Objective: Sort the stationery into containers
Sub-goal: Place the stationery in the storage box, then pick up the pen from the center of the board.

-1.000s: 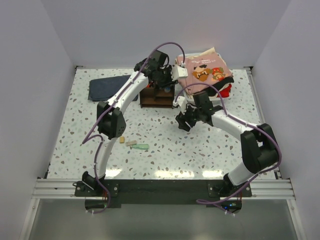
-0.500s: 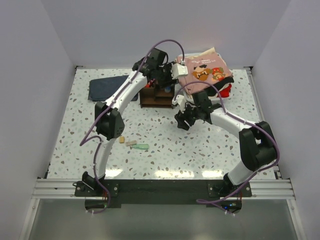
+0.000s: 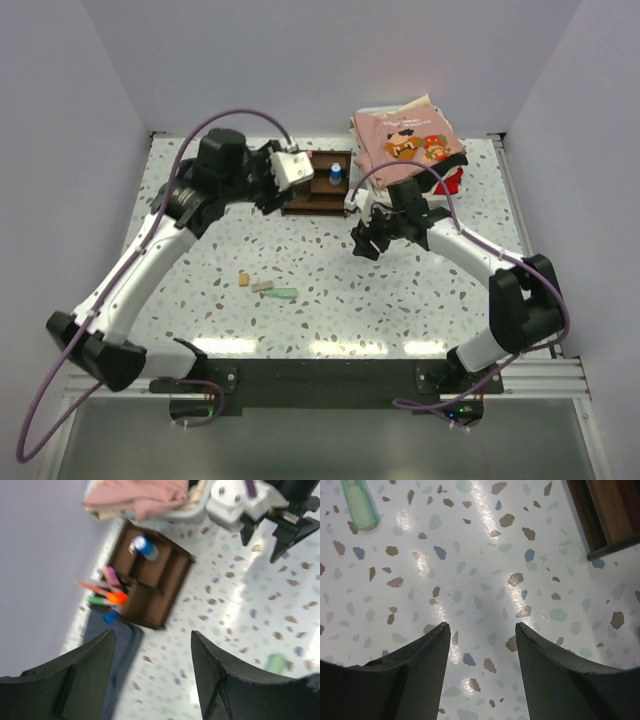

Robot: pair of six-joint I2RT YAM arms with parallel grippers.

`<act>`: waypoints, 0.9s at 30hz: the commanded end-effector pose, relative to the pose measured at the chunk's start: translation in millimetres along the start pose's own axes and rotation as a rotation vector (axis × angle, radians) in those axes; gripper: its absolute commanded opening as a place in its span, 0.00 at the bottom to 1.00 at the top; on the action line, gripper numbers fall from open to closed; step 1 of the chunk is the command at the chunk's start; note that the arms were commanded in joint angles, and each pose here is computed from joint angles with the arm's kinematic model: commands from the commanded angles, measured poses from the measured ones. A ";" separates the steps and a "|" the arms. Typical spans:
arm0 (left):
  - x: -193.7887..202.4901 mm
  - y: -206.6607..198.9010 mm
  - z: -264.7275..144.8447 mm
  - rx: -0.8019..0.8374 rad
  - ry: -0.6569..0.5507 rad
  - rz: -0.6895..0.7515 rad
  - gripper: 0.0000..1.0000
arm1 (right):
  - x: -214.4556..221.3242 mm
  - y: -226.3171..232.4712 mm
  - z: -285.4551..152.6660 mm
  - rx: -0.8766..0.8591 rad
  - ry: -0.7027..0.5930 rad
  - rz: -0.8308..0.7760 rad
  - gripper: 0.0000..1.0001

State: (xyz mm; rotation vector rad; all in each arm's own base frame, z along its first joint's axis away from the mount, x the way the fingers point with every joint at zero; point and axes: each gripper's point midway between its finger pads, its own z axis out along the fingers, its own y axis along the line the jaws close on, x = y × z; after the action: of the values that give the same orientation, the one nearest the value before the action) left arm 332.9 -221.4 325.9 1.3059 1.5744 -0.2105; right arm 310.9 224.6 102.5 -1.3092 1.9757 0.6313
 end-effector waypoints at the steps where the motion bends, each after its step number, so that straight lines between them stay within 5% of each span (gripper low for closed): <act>1: 95.1 -28.6 -16.6 -0.026 0.151 -0.367 0.67 | -31.6 48.9 -4.1 -0.093 -0.107 -0.212 0.58; 6: 129.6 -9.8 -50.0 -0.217 0.120 -0.539 0.67 | -46.0 107.5 28.5 -0.172 -0.099 -0.189 0.52; 11: 139.0 14.7 -76.3 -0.401 0.088 -0.642 0.67 | -47.3 104.8 51.6 -0.090 -0.068 -0.002 0.52; 20: 167.3 32.0 -127.9 -0.645 0.082 -0.784 0.69 | -40.2 120.8 99.5 -0.201 0.044 -0.215 0.49; 27: 171.2 52.9 -157.5 -0.757 0.078 -0.777 0.73 | -58.8 136.5 119.3 -0.174 -0.048 -0.250 0.51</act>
State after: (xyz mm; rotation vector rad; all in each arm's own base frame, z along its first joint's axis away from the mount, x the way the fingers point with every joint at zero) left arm 302.1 6.0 263.1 0.1165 1.9787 -0.0501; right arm 222.9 369.9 52.9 -1.6413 1.8477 0.7433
